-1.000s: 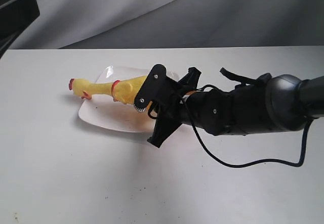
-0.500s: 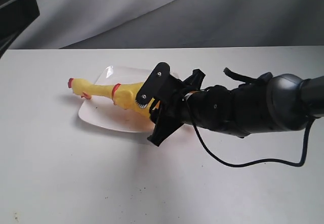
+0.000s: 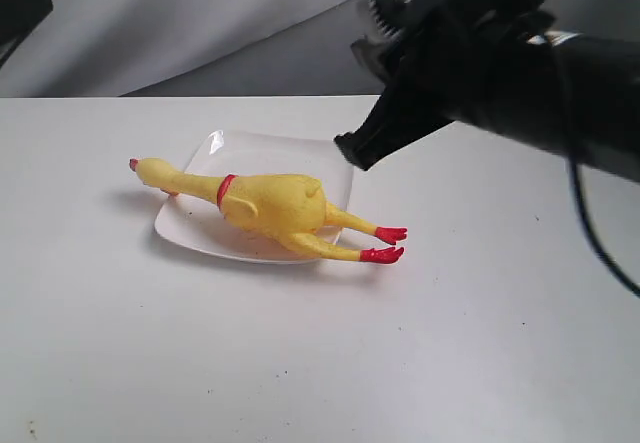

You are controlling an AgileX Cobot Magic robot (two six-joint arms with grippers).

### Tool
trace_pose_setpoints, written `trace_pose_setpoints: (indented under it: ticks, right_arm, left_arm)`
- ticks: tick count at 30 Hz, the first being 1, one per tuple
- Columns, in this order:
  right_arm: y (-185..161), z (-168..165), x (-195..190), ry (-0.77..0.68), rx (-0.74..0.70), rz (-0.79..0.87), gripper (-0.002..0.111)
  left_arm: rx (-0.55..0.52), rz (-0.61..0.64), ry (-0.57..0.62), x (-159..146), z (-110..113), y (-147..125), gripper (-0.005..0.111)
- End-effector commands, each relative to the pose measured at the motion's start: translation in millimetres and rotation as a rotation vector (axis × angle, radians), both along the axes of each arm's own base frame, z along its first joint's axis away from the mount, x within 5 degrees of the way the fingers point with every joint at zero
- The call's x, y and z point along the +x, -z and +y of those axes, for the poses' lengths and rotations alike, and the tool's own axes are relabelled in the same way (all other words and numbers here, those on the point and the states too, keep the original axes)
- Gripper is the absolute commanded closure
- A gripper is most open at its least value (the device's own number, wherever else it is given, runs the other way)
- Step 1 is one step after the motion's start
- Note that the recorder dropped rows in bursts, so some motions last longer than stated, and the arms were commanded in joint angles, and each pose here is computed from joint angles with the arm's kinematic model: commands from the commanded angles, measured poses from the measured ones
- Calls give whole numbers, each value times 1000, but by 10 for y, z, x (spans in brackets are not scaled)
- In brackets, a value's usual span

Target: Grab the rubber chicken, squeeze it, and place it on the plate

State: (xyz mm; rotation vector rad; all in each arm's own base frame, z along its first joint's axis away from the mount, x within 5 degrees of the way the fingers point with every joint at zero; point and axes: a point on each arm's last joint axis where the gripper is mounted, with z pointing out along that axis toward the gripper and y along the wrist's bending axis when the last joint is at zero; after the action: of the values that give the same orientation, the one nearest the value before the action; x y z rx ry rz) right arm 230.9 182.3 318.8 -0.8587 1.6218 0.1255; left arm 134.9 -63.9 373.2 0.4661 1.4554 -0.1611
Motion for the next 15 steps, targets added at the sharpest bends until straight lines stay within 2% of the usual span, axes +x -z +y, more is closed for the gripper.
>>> trace_pose_setpoints:
  ticks: [1,5,7,12,15]
  right_arm:
    - [-315,-202,-417,-122,77,-33,108]
    - [-492,-388,-729,-189,132,-76,108]
    - [-565,-497,-862,-192,168,-107,108]
    - [-672,-723,-1139,-204,232,-178,108]
    - [-753,-821,-1255,-205,267,-221,108]
  left_arm:
    - [-49,40,-74,21,65,38,3]
    - [-88,65,-70,24,60,47,12]
    - [-105,74,-63,23,55,49,26]
    - [-131,85,-37,14,33,48,74]
    - [-132,81,-5,3,6,42,99]
